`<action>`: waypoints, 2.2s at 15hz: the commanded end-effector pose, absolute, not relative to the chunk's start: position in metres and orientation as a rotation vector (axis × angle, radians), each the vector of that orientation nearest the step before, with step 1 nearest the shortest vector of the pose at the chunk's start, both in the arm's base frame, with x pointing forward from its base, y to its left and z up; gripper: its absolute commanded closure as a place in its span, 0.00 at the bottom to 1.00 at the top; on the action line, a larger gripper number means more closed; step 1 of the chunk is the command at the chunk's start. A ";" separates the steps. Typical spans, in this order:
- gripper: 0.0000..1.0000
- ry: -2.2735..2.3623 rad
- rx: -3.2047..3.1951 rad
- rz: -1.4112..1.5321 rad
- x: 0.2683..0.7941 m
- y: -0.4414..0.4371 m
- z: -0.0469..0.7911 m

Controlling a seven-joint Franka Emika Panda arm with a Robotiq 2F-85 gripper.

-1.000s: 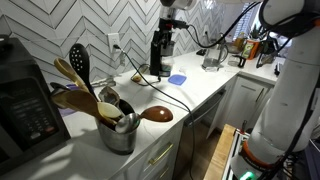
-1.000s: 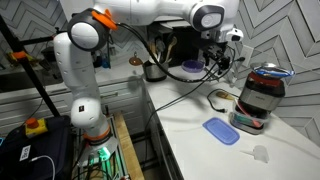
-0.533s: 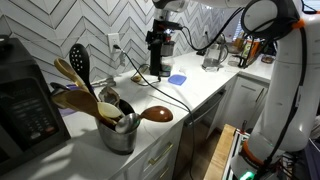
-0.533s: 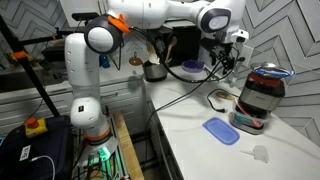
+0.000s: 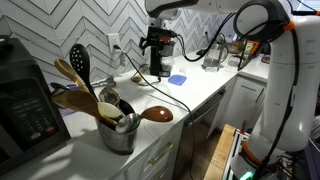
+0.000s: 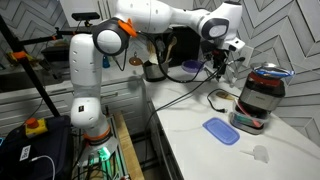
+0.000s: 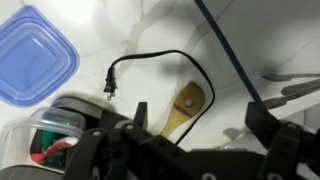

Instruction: Put the cooking stick in the pot having cooking utensils

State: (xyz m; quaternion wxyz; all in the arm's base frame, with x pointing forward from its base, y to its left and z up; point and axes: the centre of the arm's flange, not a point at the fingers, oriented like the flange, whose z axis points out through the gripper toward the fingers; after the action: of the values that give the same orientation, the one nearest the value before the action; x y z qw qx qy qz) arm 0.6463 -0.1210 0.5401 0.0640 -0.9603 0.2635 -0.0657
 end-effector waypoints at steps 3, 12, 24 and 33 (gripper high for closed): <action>0.00 1.236 -2.750 -0.199 0.664 -0.160 0.521; 0.00 1.270 -2.734 -0.190 0.661 -0.159 0.518; 0.00 1.650 -2.564 -0.238 0.705 -0.156 0.451; 0.00 1.491 -2.823 -0.218 0.765 -0.156 0.405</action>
State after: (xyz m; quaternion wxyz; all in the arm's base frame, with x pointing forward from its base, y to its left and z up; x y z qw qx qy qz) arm 0.7281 -0.1575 0.4110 -0.0055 -0.8737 0.4818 -0.0660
